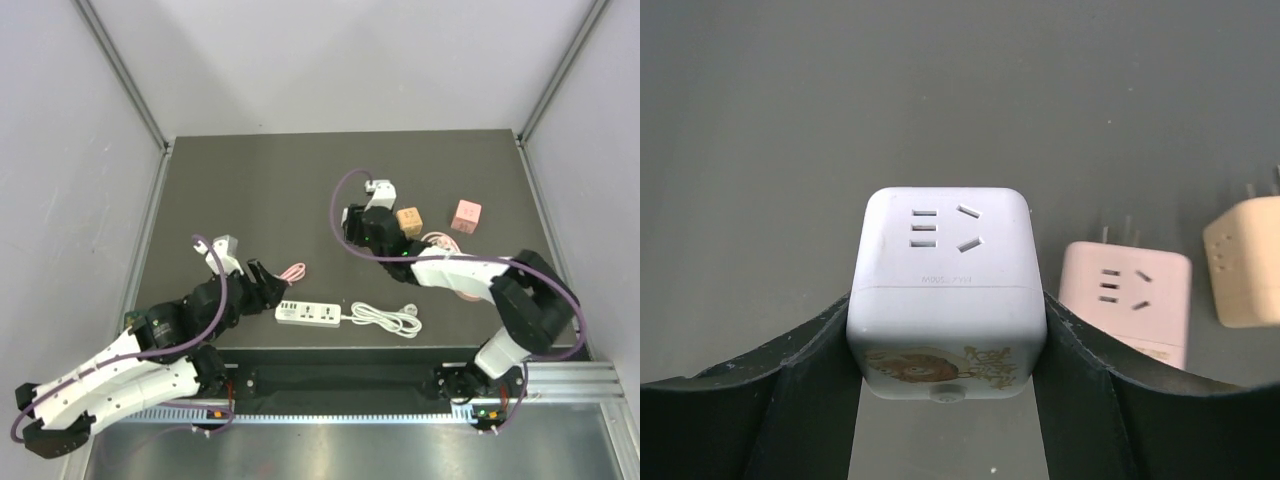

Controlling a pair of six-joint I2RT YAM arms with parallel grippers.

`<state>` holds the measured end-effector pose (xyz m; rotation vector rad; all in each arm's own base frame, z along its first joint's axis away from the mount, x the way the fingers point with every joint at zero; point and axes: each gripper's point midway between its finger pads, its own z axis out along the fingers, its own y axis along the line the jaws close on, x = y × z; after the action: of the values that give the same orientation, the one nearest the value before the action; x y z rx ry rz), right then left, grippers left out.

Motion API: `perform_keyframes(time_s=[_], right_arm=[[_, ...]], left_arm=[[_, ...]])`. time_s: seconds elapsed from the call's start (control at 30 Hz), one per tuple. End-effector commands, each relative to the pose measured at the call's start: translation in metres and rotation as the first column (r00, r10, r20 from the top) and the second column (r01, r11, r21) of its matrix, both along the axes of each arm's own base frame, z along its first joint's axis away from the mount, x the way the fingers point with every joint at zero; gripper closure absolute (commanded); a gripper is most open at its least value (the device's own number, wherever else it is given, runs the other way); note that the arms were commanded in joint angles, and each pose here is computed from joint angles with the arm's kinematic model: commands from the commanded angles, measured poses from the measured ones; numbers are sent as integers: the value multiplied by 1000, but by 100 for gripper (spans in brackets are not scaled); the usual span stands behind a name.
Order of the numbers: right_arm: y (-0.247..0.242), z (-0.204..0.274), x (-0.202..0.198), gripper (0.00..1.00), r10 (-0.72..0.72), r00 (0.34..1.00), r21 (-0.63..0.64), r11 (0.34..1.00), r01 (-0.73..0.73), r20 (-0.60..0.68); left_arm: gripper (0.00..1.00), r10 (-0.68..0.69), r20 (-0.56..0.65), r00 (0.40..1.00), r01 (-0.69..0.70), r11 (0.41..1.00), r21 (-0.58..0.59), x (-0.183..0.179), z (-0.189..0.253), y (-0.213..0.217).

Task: Pull the plug off the socket

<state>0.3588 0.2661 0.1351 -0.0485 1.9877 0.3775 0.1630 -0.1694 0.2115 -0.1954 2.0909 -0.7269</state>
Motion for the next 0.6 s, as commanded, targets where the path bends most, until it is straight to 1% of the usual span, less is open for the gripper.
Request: perform_keyframes(time_s=[0.0, 0.1, 0.23, 0.4, 0.5, 0.57], right_arm=[[26, 29, 18, 100, -30, 985, 22, 999, 26, 170], [32, 5, 20, 100, -48, 988, -60, 996, 58, 148], [27, -17, 20, 100, -78, 988, -95, 991, 91, 132], [37, -33, 25, 100, -56, 993, -135, 988, 70, 107], [42, -41, 28, 96, -44, 995, -152, 987, 57, 89], [44, -48, 30, 90, -40, 996, -173, 984, 52, 75]], left_arm=[[33, 113, -103, 988, -105, 991, 81, -8, -28, 28], [33, 143, -124, 982, -128, 984, 121, -8, -32, 34], [32, 190, -111, 976, -170, 971, 170, -3, -28, 42], [31, 217, -70, 974, -200, 961, 193, 4, -17, 46], [29, 229, -56, 972, -214, 958, 192, 9, -17, 44], [29, 229, -52, 972, -216, 960, 178, 12, -15, 40]])
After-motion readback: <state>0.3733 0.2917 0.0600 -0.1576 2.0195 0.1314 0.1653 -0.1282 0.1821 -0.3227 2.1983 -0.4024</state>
